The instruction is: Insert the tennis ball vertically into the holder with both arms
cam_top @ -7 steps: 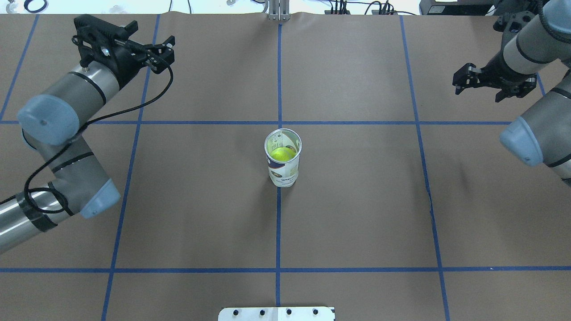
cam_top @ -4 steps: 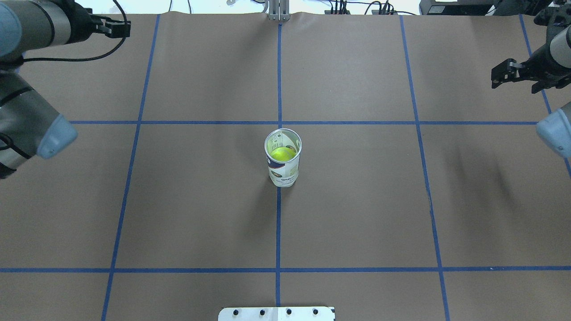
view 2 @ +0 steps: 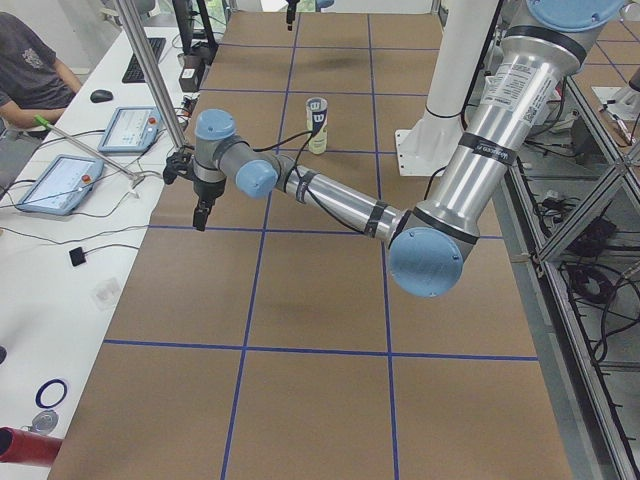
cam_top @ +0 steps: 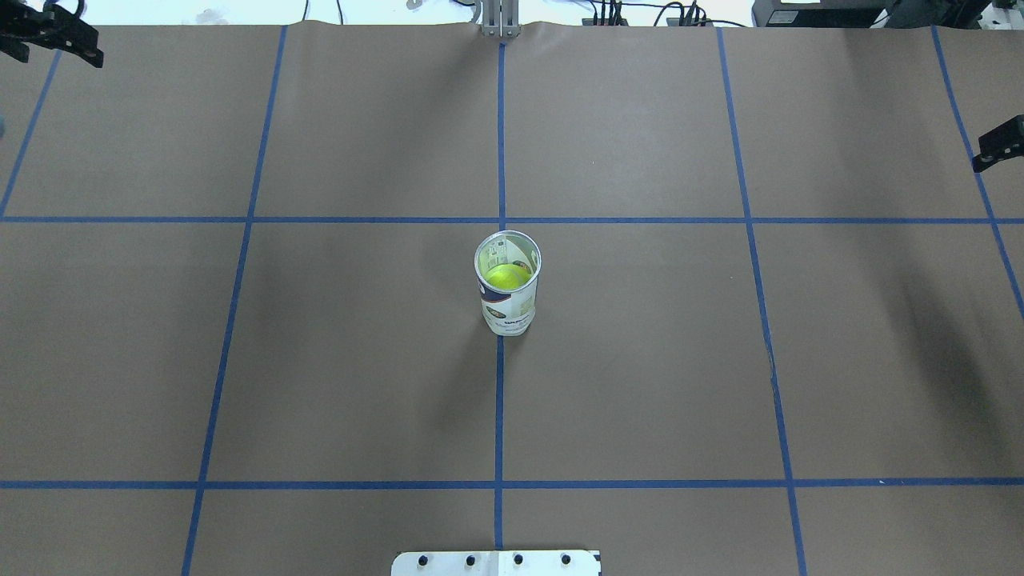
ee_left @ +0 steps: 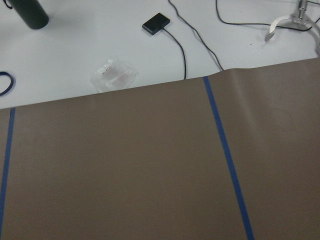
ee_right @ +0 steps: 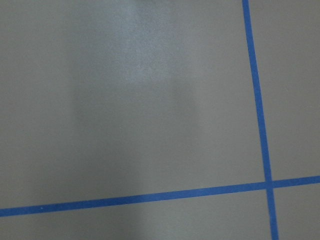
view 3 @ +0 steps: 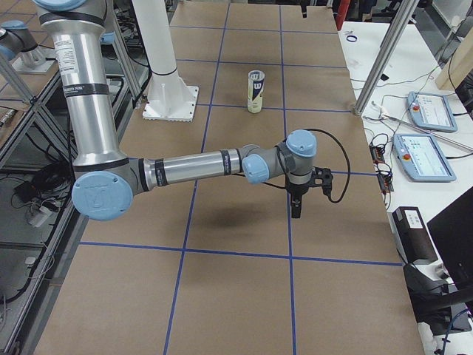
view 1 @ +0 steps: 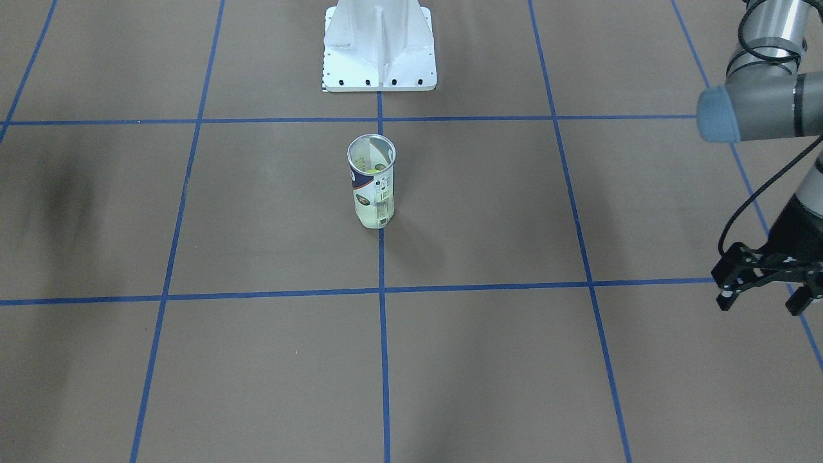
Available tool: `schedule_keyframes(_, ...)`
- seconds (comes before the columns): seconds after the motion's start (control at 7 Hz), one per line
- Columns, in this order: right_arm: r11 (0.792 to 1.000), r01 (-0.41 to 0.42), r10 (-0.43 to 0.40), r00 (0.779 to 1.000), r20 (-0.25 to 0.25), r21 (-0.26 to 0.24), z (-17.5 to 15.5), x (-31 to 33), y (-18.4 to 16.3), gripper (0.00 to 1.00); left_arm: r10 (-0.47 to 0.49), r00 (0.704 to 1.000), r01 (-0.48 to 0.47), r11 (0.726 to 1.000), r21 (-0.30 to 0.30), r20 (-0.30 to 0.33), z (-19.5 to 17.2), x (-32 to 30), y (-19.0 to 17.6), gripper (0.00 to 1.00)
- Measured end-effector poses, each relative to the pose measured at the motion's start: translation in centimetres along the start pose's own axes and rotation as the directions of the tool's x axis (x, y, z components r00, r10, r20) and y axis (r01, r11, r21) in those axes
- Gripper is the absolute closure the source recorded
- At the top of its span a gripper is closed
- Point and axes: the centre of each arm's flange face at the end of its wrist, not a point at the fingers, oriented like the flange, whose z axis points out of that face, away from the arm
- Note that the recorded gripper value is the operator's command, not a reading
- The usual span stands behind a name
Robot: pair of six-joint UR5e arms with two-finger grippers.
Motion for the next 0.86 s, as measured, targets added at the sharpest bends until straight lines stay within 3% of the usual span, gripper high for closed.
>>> schedule_keyframes(0.14,1.0,0.024,-0.024,1.0,0.018,-0.007,-0.4,2.4,0.4,0.01,-0.007,1.0,0.006,0.998,-0.067,-0.023,0.0,-4.8,1.7,0.01)
schedule_keyframes(0.43,0.997,0.08,-0.079,0.996,0.033,-0.016,-0.5,5.9,0.5,0.01,0.027,0.998,-0.033,0.992,-0.118,-0.057,-0.1,-11.3,4.9,0.01)
schedule_keyframes(0.86,0.994,0.105,-0.102,0.99,0.099,-0.026,-0.8,7.2,0.6,0.01,-0.131,0.987,0.118,0.983,-0.144,-0.091,-2.3,-18.3,9.3,0.01)
